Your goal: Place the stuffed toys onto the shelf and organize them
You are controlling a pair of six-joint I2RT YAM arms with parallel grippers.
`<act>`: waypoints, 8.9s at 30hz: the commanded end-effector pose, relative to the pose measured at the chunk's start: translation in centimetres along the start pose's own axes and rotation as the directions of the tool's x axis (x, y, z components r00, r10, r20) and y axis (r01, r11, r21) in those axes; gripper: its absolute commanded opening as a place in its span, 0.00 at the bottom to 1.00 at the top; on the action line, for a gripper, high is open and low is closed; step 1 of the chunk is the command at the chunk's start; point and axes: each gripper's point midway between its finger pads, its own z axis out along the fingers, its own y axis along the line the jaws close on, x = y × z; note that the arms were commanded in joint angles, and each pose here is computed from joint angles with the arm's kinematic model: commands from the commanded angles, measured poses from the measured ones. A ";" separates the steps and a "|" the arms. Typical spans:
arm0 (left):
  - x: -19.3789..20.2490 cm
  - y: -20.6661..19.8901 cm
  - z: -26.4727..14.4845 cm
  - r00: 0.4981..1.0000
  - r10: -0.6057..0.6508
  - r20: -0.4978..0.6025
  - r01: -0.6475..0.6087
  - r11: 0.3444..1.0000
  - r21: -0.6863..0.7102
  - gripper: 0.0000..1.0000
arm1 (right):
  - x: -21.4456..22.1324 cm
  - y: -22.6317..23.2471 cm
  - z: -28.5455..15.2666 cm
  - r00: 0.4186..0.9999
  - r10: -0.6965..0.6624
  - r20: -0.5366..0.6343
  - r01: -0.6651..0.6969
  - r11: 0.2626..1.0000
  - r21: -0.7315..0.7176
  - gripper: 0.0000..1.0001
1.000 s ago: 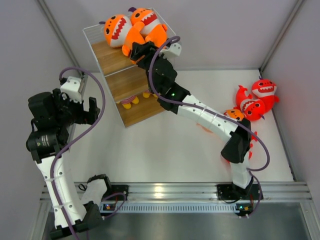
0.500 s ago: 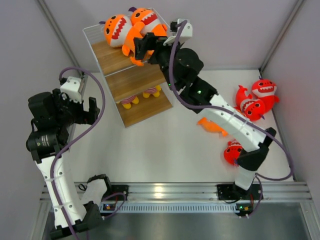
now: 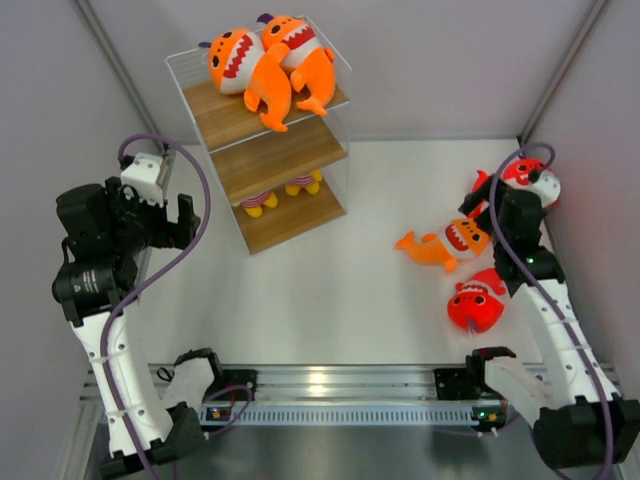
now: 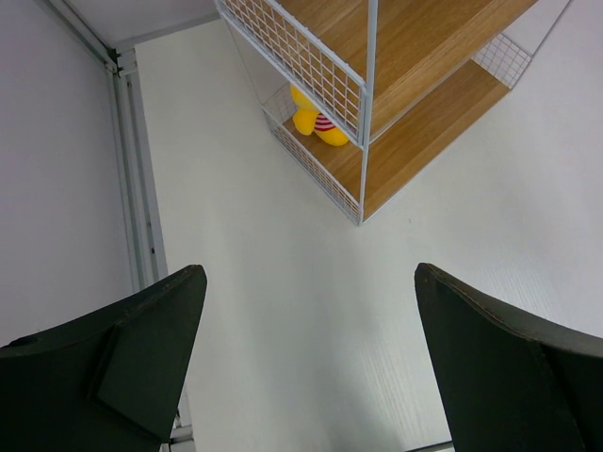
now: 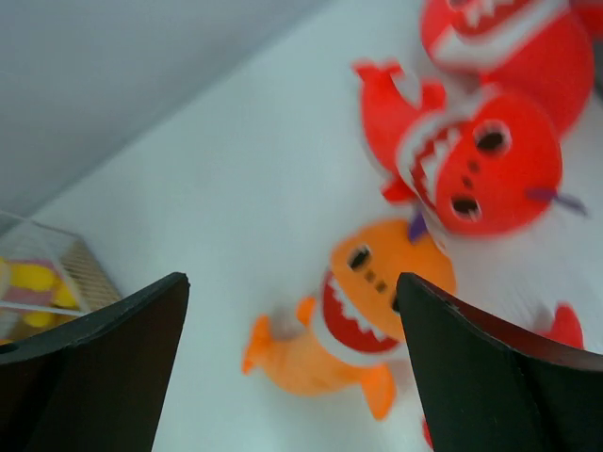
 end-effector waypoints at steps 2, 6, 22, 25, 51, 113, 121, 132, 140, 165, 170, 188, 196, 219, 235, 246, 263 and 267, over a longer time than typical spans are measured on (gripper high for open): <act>-0.7 -0.1 -0.2 0.999 0.010 0.033 -0.010 1.000 -0.003 0.98 | 10.8 -6.2 1.7 0.951 0.269 -0.149 -0.241 0.953 0.186 0.88; -0.7 -0.2 -0.1 0.999 0.007 0.033 -0.007 1.000 0.003 0.98 | 15.5 -8.4 2.9 0.928 0.329 -0.177 -0.277 0.923 0.266 0.87; -0.4 0.4 0.3 1.000 0.005 0.013 -0.005 1.000 -0.014 0.98 | 17.5 -2.7 7.0 0.959 0.027 -0.283 0.025 0.984 0.177 0.83; -0.4 0.3 0.5 1.000 0.000 0.010 0.000 1.000 -0.002 0.98 | 16.9 -1.6 7.3 0.961 0.057 -0.271 -0.015 0.988 0.155 0.88; -0.1 0.7 1.2 1.000 -0.004 -0.012 0.004 1.000 -0.006 0.98 | 18.6 -7.7 18.6 0.876 0.459 -0.147 -0.365 0.831 0.420 0.77; -0.9 -0.2 1.3 1.000 -0.028 0.009 0.028 0.998 0.051 0.98 | 4.7 -2.7 21.2 0.982 -0.135 -0.134 0.129 0.990 -0.050 0.00; -1.3 -2.8 1.3 0.998 -0.059 0.037 0.050 0.979 0.198 0.98 | 2.2 10.4 4.4 0.531 -0.708 0.465 0.844 0.395 -0.362 0.00; -1.2 -6.2 0.6 0.994 -0.093 0.056 0.066 0.926 0.372 0.98 | 7.1 26.2 -17.7 0.131 -0.287 0.949 0.934 -0.286 -0.215 0.08; -1.6 -8.3 -1.1 0.992 -0.089 0.090 0.038 0.887 0.460 0.98 | 8.8 36.0 -23.3 0.070 -0.038 0.997 0.949 -0.305 -0.078 0.00; -1.8 -8.2 -1.2 0.995 -0.085 0.052 0.052 0.885 0.462 0.00 | 6.7 41.4 -28.8 0.379 0.120 0.918 0.924 -0.103 -0.368 0.48; -3.8 -7.0 -0.9 0.984 -0.168 0.058 0.132 0.907 0.399 0.00 | 4.5 38.6 -25.6 0.896 0.024 0.443 0.442 0.053 -0.896 0.89; -8.7 -9.2 -5.8 0.961 -0.209 0.181 0.104 0.881 0.462 0.00 | 13.8 38.3 -25.3 0.993 -0.081 -0.085 -0.083 0.037 -0.996 0.83; -8.7 -9.0 -5.7 0.962 -0.200 0.186 0.097 0.887 0.451 0.00 | 15.3 41.0 -26.3 0.980 -0.109 -0.165 -0.171 -0.048 -0.984 0.56; -5.8 1.5 -3.8 0.970 -0.177 0.165 0.203 0.967 -0.156 0.98 | -9.3 44.7 -17.8 0.891 0.002 0.454 0.353 0.626 -0.695 0.00; -5.0 1.0 -2.6 0.975 -0.184 0.127 0.198 0.974 -0.107 0.98 | -3.8 49.6 -12.7 0.860 -0.043 0.508 0.374 0.731 -0.571 0.00; -5.3 0.8 -2.2 0.975 -0.179 0.129 0.191 0.978 -0.088 0.98 | -2.3 49.6 -11.3 0.884 0.032 0.466 0.265 0.787 -0.557 0.00; -18.3 2.6 -2.2 0.906 -0.081 0.416 0.093 0.996 -0.010 0.85 | 1.2 50.8 -10.5 0.910 0.010 0.414 0.263 0.758 -0.597 0.02; -20.6 2.4 0.1 0.893 -0.142 0.428 0.109 0.989 0.100 0.85 | 1.4 50.7 -10.6 0.911 0.004 0.412 0.269 0.752 -0.602 0.03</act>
